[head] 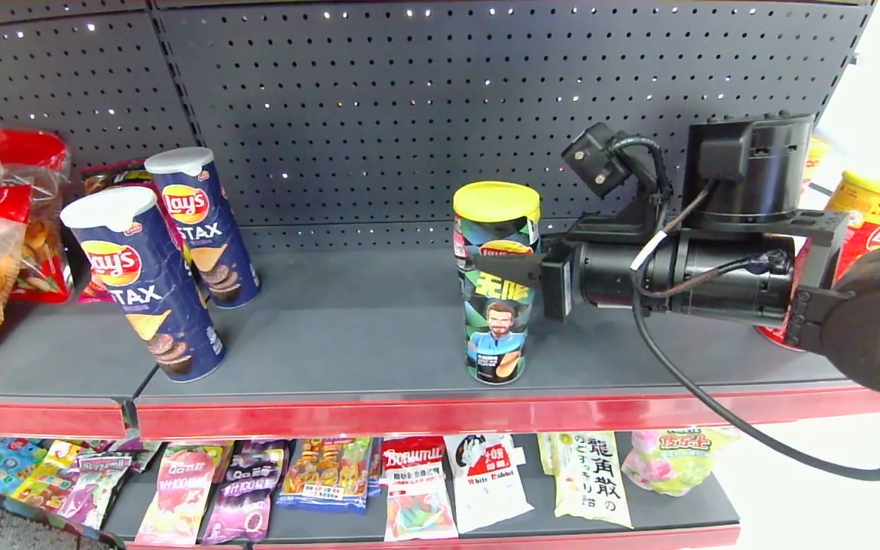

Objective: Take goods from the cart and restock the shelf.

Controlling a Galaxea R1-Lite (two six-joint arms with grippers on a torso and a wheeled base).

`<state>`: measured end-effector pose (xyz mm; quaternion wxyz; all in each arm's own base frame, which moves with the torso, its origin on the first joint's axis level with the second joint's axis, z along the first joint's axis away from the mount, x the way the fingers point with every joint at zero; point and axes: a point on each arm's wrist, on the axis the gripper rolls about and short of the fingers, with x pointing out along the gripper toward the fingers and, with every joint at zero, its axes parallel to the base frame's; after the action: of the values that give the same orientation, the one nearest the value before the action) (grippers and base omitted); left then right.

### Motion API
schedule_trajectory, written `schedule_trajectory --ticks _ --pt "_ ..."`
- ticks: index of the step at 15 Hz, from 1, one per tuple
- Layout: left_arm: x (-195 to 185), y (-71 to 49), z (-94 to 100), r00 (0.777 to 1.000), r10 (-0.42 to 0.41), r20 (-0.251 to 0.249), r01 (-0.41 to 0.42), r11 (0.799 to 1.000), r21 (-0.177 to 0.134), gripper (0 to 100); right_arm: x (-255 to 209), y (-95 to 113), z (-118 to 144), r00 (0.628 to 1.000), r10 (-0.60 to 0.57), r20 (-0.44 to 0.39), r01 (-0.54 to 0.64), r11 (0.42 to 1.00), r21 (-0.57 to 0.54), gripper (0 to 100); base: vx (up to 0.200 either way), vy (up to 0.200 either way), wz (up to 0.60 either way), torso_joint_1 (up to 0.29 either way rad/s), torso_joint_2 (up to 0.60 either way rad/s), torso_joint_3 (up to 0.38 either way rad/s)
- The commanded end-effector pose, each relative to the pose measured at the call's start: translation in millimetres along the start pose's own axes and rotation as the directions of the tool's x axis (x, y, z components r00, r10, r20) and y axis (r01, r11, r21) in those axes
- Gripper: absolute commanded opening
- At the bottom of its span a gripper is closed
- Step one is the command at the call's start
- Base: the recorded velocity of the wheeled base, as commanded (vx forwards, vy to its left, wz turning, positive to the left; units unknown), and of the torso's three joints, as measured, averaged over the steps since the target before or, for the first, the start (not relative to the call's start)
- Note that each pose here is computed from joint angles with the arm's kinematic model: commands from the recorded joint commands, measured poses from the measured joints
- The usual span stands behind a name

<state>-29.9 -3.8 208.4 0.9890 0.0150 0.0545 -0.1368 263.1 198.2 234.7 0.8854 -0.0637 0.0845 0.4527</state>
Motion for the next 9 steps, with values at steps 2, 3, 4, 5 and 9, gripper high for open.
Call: schedule_trajectory --ticks 2,3,4,5,9 --pt "0.7 0.1 -1.8 1.0 -0.001 -0.004 0.001 1.0 -0.001 0 -1.2 5.5 -5.7 1.0 0.015 -0.011 -0.015 1.0 0.002 0 0.0 0.0 0.0 0.0 0.0 0.0" --pt "0.3 0.0 -2.5 1.0 -0.001 -0.004 0.001 1.0 -0.001 0 -0.8 5.5 -6.2 1.0 0.014 -0.005 -0.014 1.0 0.0 0 0.0 0.0 0.0 0.0 0.0 0.0" --pt "0.3 -0.1 -3.6 1.0 -0.001 -0.004 0.001 1.0 -0.001 0 -0.8 5.5 -6.3 1.0 0.014 -0.001 -0.014 1.0 -0.002 0 0.0 0.0 0.0 0.0 0.0 0.0" --pt "0.0 -0.2 -3.8 1.0 -0.001 -0.004 0.001 1.0 -0.002 0 -0.8 5.5 -6.3 1.0 0.014 -0.001 -0.014 1.0 -0.002 0 0.0 0.0 0.0 0.0 0.0 0.0" --pt "0.5 -0.1 -5.2 1.0 -0.001 -0.007 0.001 1.0 -0.001 0 -0.5 6.4 -5.8 1.0 0.015 0.0 -0.015 1.0 -0.001 0 0.0 0.0 0.0 0.0 0.0 0.0"
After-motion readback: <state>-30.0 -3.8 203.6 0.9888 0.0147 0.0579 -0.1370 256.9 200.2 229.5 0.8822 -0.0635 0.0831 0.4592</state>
